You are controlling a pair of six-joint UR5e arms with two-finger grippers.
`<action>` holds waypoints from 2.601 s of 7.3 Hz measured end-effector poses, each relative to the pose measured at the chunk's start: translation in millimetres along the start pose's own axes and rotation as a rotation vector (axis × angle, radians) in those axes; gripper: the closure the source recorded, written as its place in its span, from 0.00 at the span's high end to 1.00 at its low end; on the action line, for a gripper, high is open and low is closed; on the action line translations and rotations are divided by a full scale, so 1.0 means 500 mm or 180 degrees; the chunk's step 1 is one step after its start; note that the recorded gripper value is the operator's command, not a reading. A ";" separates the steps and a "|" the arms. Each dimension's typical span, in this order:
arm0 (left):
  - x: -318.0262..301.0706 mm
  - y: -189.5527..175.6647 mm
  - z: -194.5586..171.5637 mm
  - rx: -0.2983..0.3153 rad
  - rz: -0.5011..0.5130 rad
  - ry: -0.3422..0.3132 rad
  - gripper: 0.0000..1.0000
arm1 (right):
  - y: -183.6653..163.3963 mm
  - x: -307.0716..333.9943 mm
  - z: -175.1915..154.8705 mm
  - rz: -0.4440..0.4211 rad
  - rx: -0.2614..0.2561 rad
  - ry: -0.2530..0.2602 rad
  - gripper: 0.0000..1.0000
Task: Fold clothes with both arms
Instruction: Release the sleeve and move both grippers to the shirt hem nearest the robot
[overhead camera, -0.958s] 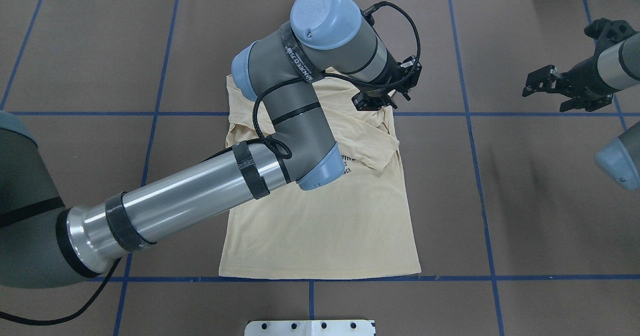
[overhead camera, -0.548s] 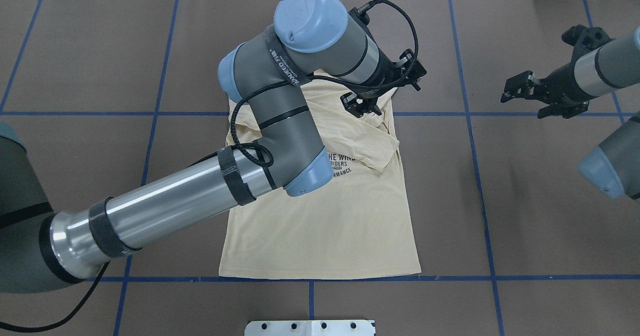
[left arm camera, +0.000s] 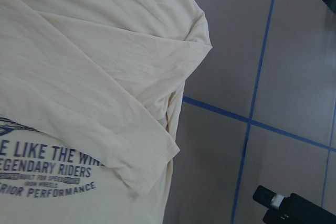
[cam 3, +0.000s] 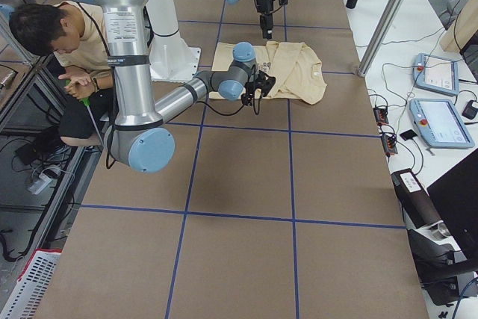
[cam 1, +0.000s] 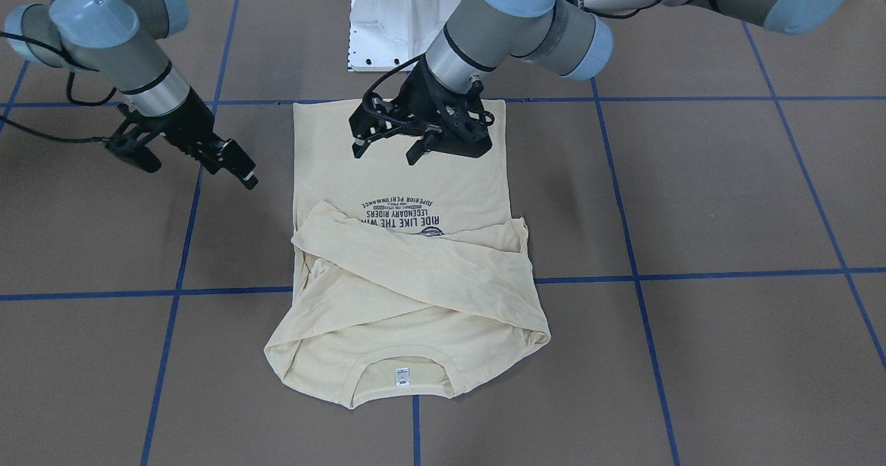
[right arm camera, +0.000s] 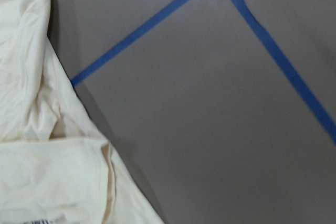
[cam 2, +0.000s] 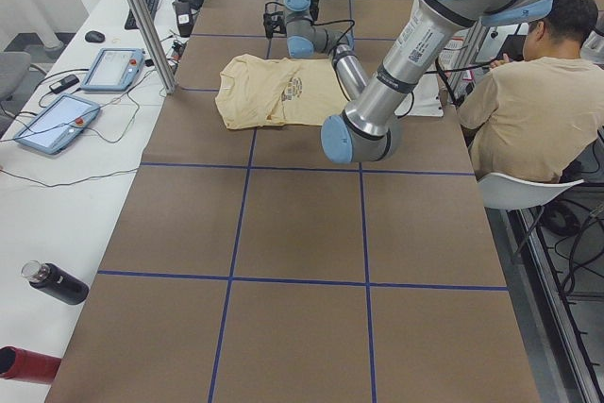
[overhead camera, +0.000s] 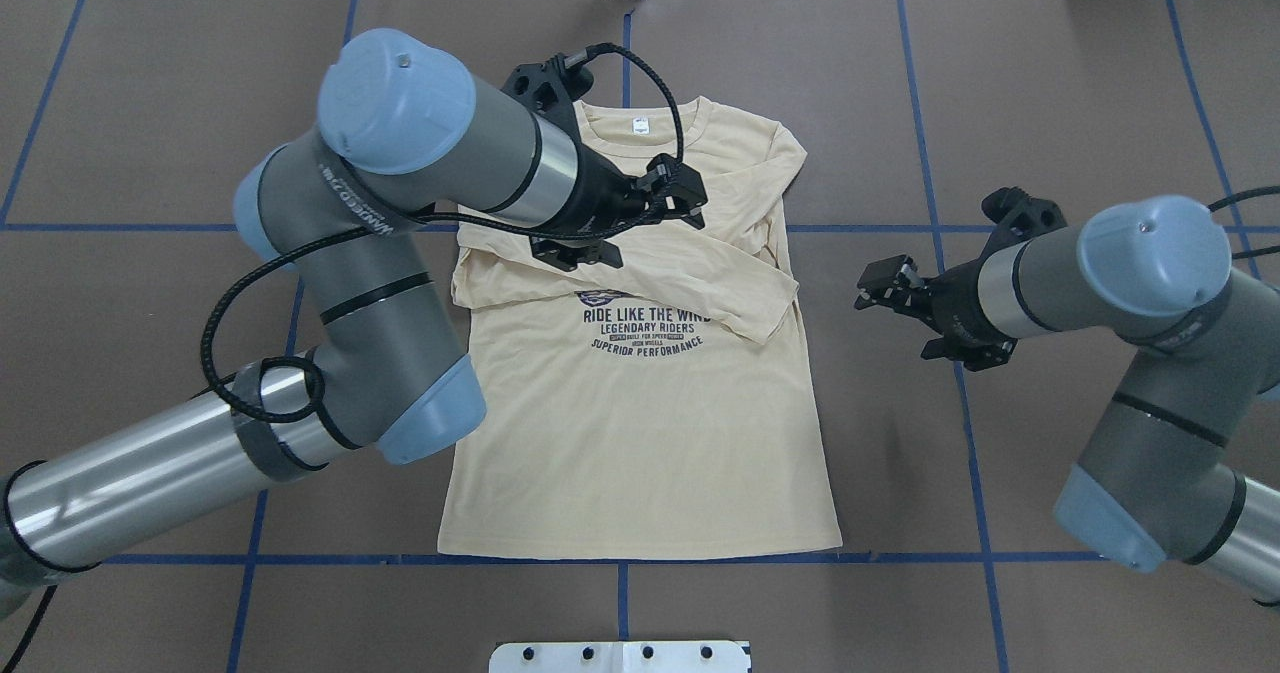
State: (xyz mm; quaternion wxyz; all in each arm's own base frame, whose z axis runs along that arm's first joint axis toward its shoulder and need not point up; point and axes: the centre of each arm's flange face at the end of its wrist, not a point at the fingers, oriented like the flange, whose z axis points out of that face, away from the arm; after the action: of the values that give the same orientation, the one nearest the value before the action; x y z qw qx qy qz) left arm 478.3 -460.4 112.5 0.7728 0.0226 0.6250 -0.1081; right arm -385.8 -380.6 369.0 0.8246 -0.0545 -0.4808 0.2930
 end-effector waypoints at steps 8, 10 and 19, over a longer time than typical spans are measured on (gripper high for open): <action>-0.095 -0.019 -0.058 0.0104 0.0110 -0.0125 0.95 | 0.412 0.139 0.084 0.0208 0.0411 0.0309 0.79; -0.095 -0.019 -0.058 0.0106 0.0110 -0.0124 0.95 | 0.410 0.146 0.090 0.0206 0.0436 0.0328 0.39; -0.297 0.173 -0.006 0.0137 -0.0227 -0.0560 0.91 | 0.405 0.128 0.052 0.0248 0.0377 0.0236 0.00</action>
State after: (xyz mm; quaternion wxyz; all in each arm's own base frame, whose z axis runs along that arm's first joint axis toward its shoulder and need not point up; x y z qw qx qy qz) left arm 463.2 -355.1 247.4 0.8197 0.0074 0.5526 -0.1504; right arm -471.0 -184.9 356.2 0.8317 -0.0351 -0.4293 0.3505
